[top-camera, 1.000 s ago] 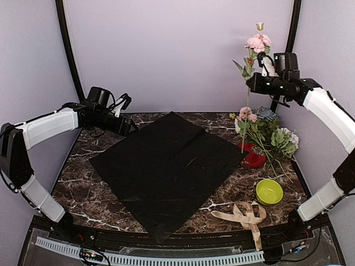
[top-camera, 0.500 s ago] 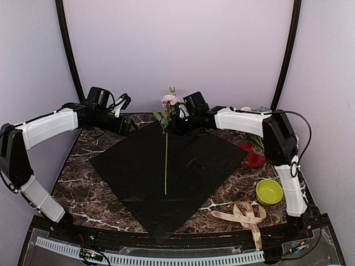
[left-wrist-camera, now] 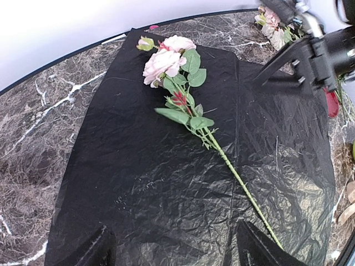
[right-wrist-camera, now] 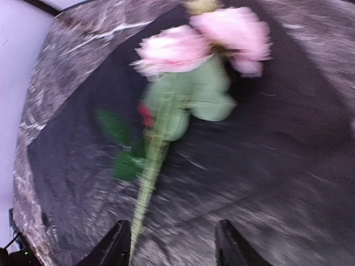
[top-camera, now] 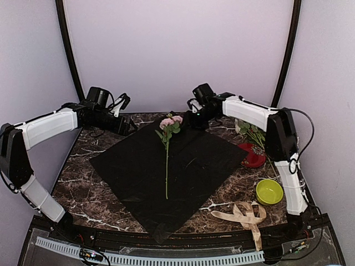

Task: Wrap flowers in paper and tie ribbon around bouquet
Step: Pick up the fake flower from the corner of the board.

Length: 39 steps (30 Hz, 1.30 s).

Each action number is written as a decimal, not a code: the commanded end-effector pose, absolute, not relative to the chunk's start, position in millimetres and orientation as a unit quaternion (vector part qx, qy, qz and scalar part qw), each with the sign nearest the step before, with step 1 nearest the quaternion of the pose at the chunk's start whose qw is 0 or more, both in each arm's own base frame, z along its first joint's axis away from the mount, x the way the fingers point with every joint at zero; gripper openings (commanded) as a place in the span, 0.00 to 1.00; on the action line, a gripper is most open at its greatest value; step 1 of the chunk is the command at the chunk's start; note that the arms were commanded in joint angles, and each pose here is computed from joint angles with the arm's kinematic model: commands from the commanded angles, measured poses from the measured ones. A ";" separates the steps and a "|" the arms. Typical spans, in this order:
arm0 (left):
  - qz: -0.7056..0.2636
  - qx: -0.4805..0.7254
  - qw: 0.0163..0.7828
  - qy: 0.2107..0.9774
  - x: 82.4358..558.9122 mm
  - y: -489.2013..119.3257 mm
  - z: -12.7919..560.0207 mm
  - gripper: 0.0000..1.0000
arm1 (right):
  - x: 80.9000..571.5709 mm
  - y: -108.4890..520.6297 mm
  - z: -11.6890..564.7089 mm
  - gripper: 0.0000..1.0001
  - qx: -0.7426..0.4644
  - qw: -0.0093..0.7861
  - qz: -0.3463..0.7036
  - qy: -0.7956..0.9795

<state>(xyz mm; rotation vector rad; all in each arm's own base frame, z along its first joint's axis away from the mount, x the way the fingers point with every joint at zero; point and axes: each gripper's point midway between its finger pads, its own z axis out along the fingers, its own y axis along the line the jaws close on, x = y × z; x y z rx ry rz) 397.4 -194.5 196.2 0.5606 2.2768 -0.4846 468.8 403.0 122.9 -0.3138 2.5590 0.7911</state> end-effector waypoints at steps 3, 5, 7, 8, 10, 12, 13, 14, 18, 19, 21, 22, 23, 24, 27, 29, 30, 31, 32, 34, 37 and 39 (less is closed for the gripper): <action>-0.190 0.217 0.362 0.886 393.5 -191.7 197.7 0.77 | 464.2 193.2 177.3 0.37 -0.046 0.284 0.064 0.955; -0.188 0.219 0.364 0.886 393.2 -190.7 198.9 0.77 | 453.6 129.2 163.2 0.30 0.008 0.259 0.029 0.966; -0.185 0.219 0.365 0.886 393.3 -190.0 198.8 0.77 | 442.3 82.8 146.2 0.32 0.036 0.226 -0.003 0.973; -0.184 0.219 0.366 0.886 393.4 -189.9 199.2 0.77 | 438.4 65.5 139.3 0.36 0.045 0.214 -0.017 0.976; -0.184 0.219 0.365 0.886 393.6 -189.5 199.0 0.77 | 434.5 43.3 125.8 0.39 0.051 0.194 -0.032 0.979; -0.184 0.219 0.365 0.886 393.5 -189.6 198.8 0.77 | 436.3 27.3 116.5 0.40 0.063 0.186 -0.038 0.980; -0.182 0.219 0.366 0.886 393.9 -189.0 198.8 0.76 | 438.4 21.4 111.8 0.39 0.068 0.183 -0.040 0.980; -0.181 0.219 0.366 0.886 394.4 -188.5 198.5 0.76 | 442.3 16.7 105.7 0.38 0.073 0.180 -0.042 0.980; -0.179 0.218 0.362 0.888 394.6 -187.9 195.4 0.76 | 458.5 7.3 95.4 0.36 0.081 0.179 -0.043 0.980; -0.179 0.219 0.362 0.888 394.3 -188.6 195.4 0.76 | 462.5 6.8 93.4 0.34 0.079 0.180 -0.045 0.980; -0.180 0.219 0.361 0.888 394.2 -189.1 194.5 0.76 | 467.6 0.7 85.8 0.29 0.078 0.176 -0.063 0.979; -0.179 0.219 0.362 0.888 394.3 -188.6 195.2 0.76 | 469.0 -3.7 81.2 0.28 0.079 0.172 -0.075 0.979; -0.177 0.219 0.362 0.889 394.6 -187.8 194.7 0.76 | 470.0 -6.1 76.8 0.27 0.079 0.168 -0.080 0.979; -0.174 0.220 0.363 0.888 395.1 -187.0 195.1 0.76 | 470.9 -6.9 72.2 0.26 0.079 0.164 -0.079 0.980; -0.169 0.220 0.365 0.888 394.9 -185.3 195.3 0.76 | 472.2 -5.9 61.1 0.23 0.081 0.158 -0.075 0.981; -0.169 0.220 0.366 0.888 395.1 -184.9 195.1 0.76 | 471.9 -9.3 56.8 0.22 0.086 0.157 -0.085 0.980; -0.169 0.221 0.366 0.888 394.8 -185.6 195.5 0.75 | 472.1 -11.1 55.5 0.21 0.087 0.158 -0.090 0.979; -0.170 0.221 0.366 0.888 395.1 -185.6 195.4 0.75 | 472.1 -11.6 53.9 0.20 0.086 0.158 -0.092 0.979; -0.170 0.221 0.365 0.888 394.9 -185.5 194.7 0.75 | 472.7 -11.3 52.2 0.20 0.084 0.158 -0.092 0.980; -0.170 0.221 0.364 0.889 394.9 -185.9 194.0 0.75 | 472.8 -10.3 47.5 0.20 0.078 0.155 -0.090 0.981; -0.170 0.222 0.364 0.888 395.0 -185.7 194.1 0.75 | 474.9 -11.7 43.2 0.18 0.070 0.156 -0.095 0.981; -0.169 0.221 0.365 0.888 395.2 -185.5 194.1 0.75 | 476.8 -10.5 42.2 0.17 0.064 0.158 -0.094 0.981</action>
